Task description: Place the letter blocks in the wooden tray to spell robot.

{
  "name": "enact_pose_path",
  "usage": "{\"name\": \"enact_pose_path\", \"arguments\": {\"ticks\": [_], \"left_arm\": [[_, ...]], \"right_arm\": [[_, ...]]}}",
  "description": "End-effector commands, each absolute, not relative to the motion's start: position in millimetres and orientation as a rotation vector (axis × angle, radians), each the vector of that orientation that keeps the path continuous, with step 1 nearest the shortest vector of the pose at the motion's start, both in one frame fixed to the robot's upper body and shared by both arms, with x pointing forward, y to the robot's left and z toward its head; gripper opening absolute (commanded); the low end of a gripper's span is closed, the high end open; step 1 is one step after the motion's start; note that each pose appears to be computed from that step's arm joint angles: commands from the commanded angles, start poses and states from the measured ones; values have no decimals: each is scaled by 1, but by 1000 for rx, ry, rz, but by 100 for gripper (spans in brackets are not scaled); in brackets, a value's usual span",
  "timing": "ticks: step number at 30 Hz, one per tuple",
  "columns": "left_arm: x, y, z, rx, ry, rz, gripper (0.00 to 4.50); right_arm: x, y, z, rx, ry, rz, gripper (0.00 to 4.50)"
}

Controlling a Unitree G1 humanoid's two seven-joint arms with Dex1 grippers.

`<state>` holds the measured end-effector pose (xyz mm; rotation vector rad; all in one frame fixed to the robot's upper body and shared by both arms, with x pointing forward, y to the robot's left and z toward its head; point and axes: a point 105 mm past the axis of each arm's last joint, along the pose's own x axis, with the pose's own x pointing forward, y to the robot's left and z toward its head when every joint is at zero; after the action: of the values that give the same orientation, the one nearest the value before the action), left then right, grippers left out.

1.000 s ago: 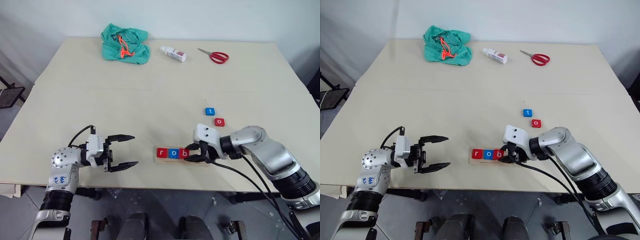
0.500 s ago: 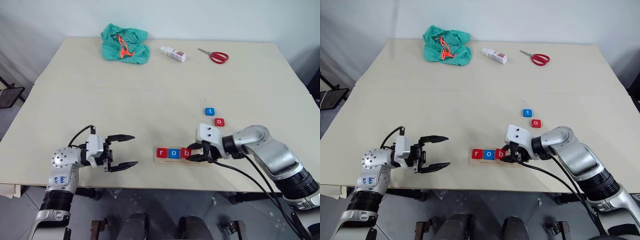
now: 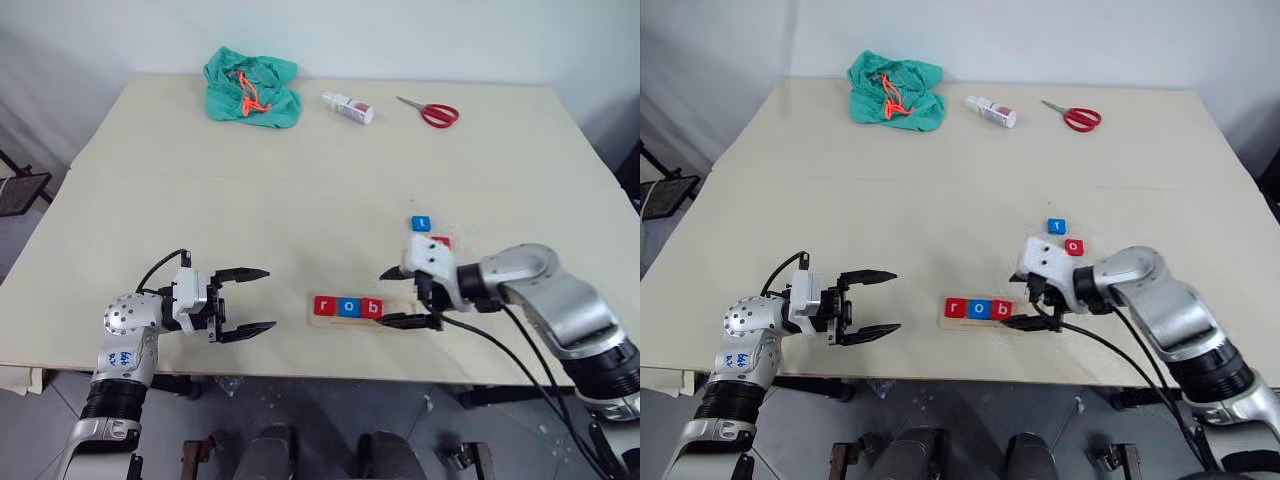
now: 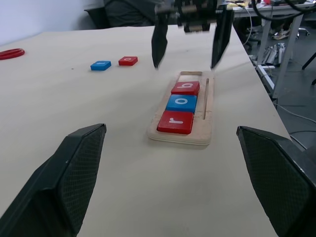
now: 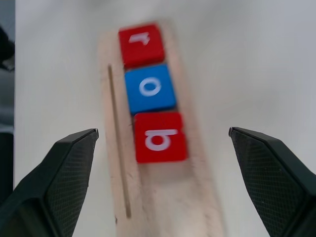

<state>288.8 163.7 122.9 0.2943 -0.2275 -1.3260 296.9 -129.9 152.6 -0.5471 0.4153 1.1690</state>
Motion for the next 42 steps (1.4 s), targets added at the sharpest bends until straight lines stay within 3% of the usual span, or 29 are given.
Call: {"name": "enact_pose_path", "arguments": {"ticks": [1,3,6,17,31,42], "left_arm": [[291,161,129,311,-260,-1327,450],[292,161,129,309,-260,-1330,450],[295,159,129,309,-260,-1336,450],[296,158,129,313,-266,-1347,450],[287,166,128,319,-256,-1305,450],[288,166,128,317,-255,-1298,450]], "right_arm": [[292,-142,157,-515,407,1103,446],[290,-146,155,-505,415,1082,446],[283,-147,148,-493,443,1079,390],[286,-131,139,-448,482,1076,4],[290,-111,125,-455,519,1141,1],[294,-121,139,-481,488,1111,1]]}}
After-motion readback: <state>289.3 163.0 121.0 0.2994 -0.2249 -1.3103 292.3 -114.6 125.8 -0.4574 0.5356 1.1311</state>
